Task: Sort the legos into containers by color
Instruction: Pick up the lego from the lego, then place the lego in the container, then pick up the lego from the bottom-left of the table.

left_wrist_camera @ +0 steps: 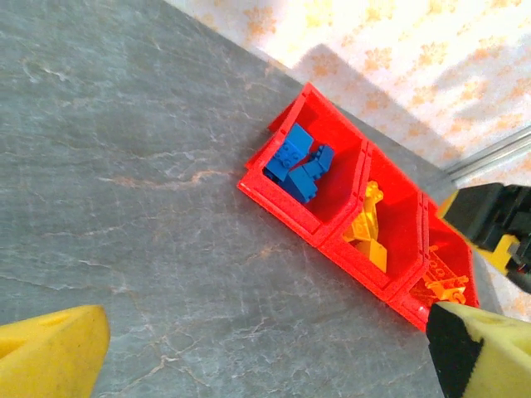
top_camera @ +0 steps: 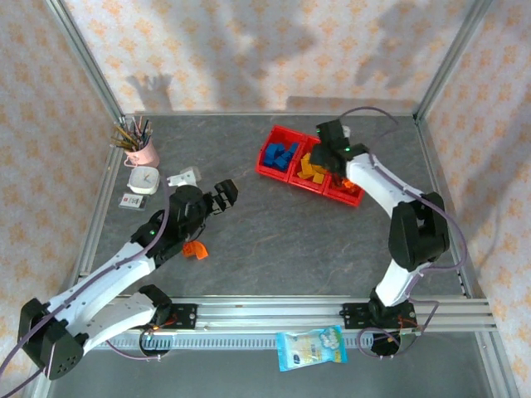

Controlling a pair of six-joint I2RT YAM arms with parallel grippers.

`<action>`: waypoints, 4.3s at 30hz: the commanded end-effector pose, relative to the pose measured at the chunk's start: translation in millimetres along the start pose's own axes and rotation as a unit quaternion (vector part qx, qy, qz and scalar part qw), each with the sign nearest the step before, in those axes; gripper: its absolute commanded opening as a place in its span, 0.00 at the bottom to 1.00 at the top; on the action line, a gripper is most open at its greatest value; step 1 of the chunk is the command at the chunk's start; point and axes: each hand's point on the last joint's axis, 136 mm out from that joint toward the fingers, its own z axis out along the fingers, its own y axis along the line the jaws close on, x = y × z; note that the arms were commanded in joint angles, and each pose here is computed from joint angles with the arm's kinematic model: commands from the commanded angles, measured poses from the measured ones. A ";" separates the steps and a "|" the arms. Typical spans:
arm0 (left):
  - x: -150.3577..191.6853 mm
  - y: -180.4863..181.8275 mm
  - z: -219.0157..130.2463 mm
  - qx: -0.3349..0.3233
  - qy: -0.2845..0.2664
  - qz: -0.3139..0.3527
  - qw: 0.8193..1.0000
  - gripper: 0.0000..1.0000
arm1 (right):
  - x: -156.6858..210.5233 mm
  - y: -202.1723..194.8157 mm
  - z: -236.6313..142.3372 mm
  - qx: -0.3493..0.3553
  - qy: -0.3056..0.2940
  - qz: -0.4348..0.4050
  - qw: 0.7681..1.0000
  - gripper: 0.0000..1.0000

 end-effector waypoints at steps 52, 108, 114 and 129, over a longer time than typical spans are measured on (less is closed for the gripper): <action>-73.1 83.1 -149.4 -0.140 -0.151 -0.100 0.973 0.99 | 311.3 361.7 -50.4 -0.291 0.076 -0.344 0.889 0.42; -10.7 -20.6 1.3 0.027 0.025 -0.012 0.999 0.99 | -39.8 -66.9 0.3 0.029 -0.066 0.055 0.996 0.66; -22.0 8.9 -32.6 -0.025 -0.004 -0.027 0.999 0.99 | 15.4 32.3 -27.9 -0.100 -0.034 -0.079 0.991 0.66; -41.8 56.8 -101.7 -0.100 -0.060 -0.062 0.991 0.99 | 219.1 231.9 -77.1 -0.355 0.003 -0.367 0.860 0.74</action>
